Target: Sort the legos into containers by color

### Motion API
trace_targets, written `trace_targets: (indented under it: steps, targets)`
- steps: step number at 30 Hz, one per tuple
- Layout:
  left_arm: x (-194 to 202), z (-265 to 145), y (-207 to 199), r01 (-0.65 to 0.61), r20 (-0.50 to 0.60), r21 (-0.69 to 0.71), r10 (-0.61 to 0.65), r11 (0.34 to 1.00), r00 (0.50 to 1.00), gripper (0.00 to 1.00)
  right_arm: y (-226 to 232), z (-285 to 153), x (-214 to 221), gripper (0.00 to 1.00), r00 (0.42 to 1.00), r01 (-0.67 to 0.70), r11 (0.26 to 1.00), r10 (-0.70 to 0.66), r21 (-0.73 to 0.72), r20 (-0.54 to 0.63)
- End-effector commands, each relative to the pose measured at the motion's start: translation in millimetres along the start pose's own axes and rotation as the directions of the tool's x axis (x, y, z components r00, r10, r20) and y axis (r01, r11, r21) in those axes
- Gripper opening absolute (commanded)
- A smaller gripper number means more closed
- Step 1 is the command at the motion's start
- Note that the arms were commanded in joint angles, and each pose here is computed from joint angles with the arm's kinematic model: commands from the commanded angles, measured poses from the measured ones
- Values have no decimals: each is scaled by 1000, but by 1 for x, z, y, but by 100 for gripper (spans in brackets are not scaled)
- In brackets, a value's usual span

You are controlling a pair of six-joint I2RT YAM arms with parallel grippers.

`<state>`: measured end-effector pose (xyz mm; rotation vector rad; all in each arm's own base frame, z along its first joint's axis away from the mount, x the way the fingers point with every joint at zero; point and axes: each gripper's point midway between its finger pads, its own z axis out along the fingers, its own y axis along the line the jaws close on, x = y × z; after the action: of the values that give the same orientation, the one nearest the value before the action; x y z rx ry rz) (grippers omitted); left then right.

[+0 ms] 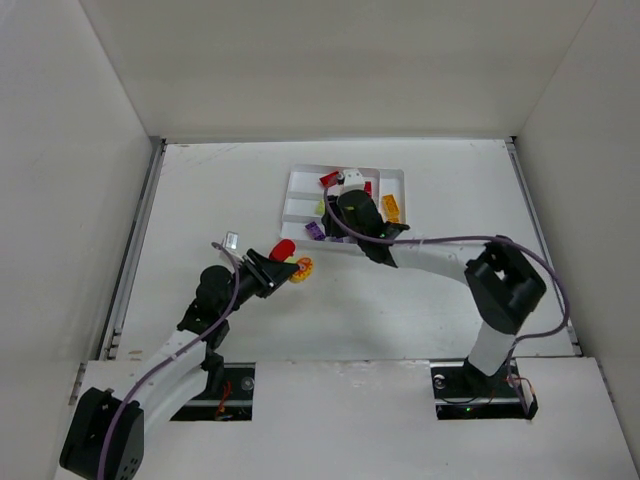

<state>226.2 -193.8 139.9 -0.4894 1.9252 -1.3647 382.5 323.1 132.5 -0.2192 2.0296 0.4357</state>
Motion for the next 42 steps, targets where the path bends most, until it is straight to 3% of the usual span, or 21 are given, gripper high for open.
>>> trace_targets:
  steps: [1,15,21,25,29,34,38,42]
  targets:
    - [6,-5,8,-34,-13,5,34,999,999,14,11,24,-28,42,999,-14,1000,14,4,44]
    - [25,-10,6,-53,-79,45,57,998,995,15,32,99,-48,46,999,-34,999,34,9,21]
    - [33,-11,-2,-77,-108,74,85,994,991,15,31,93,-52,68,999,-39,999,38,10,23]
    - [42,-13,-10,-126,-124,125,142,984,982,17,28,55,-67,73,996,-64,998,65,-17,55]
    - [51,-14,-26,-161,-131,204,190,966,973,17,28,-22,-74,80,978,-171,966,190,-194,85]
    - [66,-11,-53,-193,-159,303,250,933,955,18,27,-115,-56,94,913,-328,801,404,-500,49]
    - [80,-9,-74,-196,-191,371,281,908,941,18,40,-149,-38,100,904,-332,684,428,-650,-11]
    - [87,-12,-95,-198,-195,427,304,882,933,18,47,-165,-28,100,911,-303,637,412,-709,-19]
